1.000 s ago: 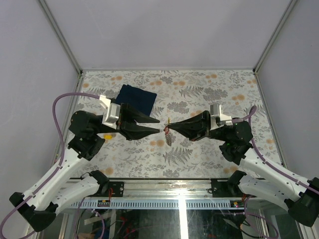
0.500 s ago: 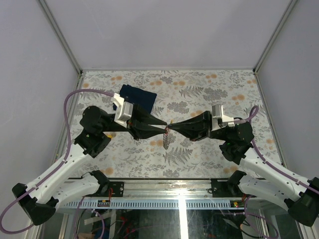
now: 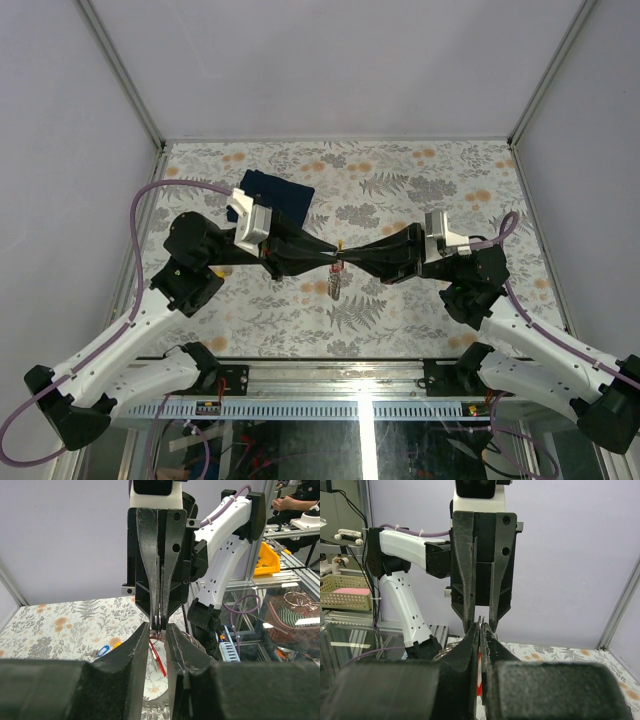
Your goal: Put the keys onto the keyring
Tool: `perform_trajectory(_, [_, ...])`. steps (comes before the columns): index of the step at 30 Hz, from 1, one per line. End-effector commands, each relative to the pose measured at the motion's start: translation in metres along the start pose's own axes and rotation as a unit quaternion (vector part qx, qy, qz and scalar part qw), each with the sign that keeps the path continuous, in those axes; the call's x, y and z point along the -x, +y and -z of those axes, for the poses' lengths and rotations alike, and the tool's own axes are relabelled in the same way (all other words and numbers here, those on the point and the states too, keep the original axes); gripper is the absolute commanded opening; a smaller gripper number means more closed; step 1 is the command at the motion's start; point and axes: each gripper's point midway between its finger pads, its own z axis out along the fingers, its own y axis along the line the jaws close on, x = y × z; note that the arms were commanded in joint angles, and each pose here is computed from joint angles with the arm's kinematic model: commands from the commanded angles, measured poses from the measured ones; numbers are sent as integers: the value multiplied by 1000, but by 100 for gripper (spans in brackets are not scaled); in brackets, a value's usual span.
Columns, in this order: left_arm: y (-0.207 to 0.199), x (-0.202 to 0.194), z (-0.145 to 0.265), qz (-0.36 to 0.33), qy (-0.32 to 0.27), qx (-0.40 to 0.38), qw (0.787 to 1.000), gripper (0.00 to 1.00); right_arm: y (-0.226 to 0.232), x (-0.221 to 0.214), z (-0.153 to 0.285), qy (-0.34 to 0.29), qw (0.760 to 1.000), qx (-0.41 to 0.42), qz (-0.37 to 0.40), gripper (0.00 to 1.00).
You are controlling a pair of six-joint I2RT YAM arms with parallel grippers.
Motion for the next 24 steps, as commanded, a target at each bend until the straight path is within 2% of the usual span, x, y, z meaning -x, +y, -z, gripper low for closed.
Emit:
perform_trajectory(1, [3, 12, -3, -18, -8, 6, 1000, 19, 5, 43, -8, -56, 997, 16, 49, 0])
perform_trajectory(5, [4, 7, -4, -16, 2, 9, 1000, 16, 5, 44, -7, -57, 997, 16, 50, 0])
perform_trajectory(9, [6, 3, -3, -16, 12, 15, 1000, 0, 6, 44, -7, -58, 997, 16, 50, 0])
perform_trajectory(15, [6, -1, 1, -16, 34, 25, 999, 0, 4, 39, -6, -43, 998, 11, 53, 0])
perform_trajectory(24, [7, 2, 7, -30, 84, 29, 996, 0, -1, 13, 3, 51, 997, -5, 54, 5])
